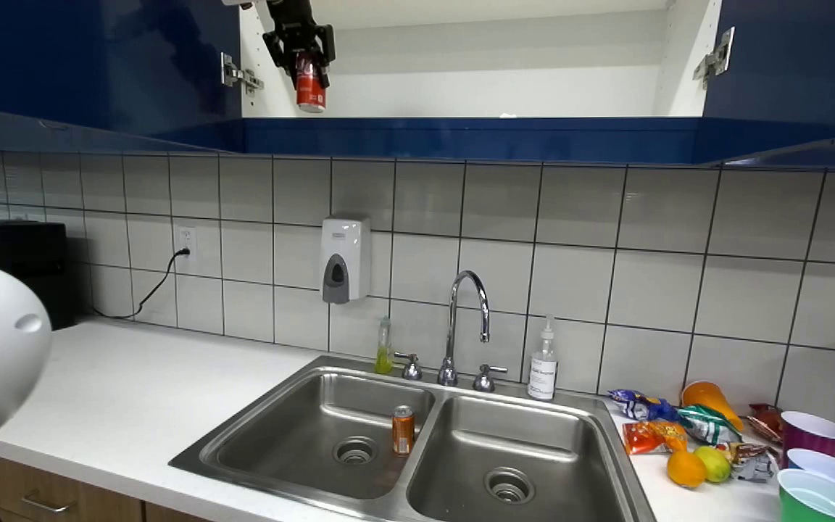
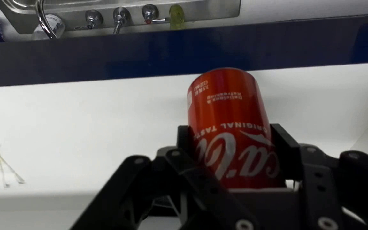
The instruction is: Pick up the can from the cabinet and put it in the sink
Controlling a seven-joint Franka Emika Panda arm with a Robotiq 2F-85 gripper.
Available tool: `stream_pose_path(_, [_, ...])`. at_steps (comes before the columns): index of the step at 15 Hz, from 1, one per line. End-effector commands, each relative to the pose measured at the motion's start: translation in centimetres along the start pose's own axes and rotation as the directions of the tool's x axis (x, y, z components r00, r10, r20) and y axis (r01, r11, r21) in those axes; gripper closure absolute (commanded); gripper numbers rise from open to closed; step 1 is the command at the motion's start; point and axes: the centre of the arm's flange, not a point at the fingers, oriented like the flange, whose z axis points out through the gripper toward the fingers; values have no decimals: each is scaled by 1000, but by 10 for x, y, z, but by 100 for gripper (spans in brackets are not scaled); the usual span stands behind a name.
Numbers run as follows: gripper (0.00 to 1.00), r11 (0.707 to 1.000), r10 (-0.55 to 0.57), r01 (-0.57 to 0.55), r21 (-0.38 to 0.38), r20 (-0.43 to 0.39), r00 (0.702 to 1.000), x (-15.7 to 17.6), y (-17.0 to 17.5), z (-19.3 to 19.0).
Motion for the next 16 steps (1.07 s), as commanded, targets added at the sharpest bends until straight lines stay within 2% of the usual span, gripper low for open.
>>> stream_pose_path(1, [62,1000,21,-21,7,17,1000,-42,6,-14])
stream_pose_path(9, [62,999,29,-31,18,101,994,-95,12,-18])
stream_pose_path(16, [62,997,75,-78,10,176,981,-142,35,-8])
